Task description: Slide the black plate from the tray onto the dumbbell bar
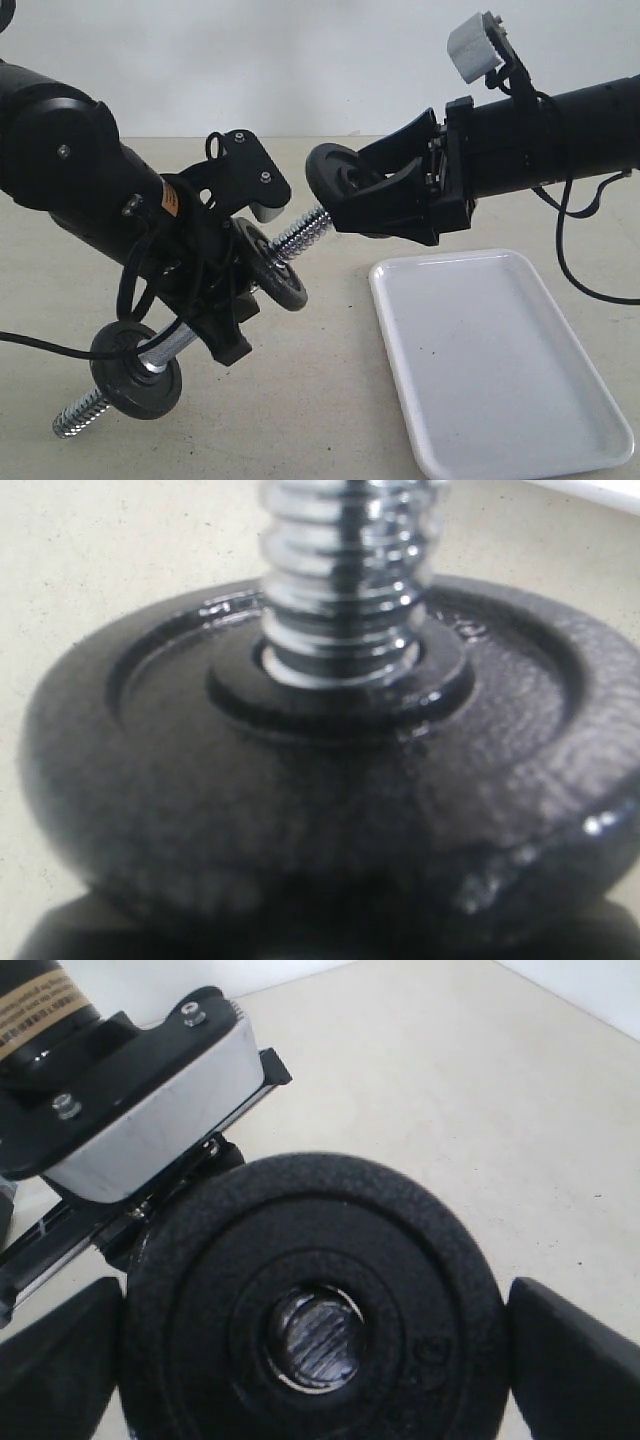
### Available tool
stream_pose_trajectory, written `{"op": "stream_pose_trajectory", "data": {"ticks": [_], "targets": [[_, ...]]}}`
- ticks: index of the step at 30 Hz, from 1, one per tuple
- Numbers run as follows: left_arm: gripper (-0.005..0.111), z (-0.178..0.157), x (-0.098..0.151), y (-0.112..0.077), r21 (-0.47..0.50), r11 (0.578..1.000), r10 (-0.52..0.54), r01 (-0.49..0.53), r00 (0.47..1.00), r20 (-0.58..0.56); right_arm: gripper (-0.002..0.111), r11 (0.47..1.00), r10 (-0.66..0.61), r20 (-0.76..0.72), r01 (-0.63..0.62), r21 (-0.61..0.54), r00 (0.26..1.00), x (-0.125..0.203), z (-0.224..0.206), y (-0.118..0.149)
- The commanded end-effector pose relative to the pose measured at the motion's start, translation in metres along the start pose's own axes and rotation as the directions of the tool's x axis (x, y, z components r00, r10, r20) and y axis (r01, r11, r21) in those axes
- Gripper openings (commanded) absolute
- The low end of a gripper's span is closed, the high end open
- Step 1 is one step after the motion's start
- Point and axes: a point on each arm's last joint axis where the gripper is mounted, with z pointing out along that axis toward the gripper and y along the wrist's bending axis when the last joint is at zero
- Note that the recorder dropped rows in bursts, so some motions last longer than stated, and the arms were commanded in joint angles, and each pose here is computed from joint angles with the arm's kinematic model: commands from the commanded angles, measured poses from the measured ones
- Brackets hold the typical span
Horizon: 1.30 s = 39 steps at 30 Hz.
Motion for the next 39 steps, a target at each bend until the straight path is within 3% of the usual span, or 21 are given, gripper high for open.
{"op": "stream_pose_trajectory", "data": {"ticks": [1, 22, 39], "targets": [[0.004, -0.0424, -0.0552, 0.0255, -0.242, 0.962, 0.035, 0.124, 0.825, 0.564, 0.0, 0.993, -0.007, 0.096, 0.018, -0.118, 0.995, -0.0141, 0.0, 0.015], [0.004, -0.0368, -0.0477, 0.0224, -0.206, 0.973, 0.009, 0.103, 0.876, 0.483, 0.0, 0.993, -0.007, 0.102, 0.019, -0.116, 0.995, -0.0146, 0.0, 0.0149], [0.004, -0.0355, -0.0459, 0.0216, -0.203, 0.975, 0.012, 0.094, 0.885, 0.465, 0.0, 0.992, -0.01, 0.083, 0.02, -0.122, 0.996, -0.0129, 0.0001, 0.0155]]}}
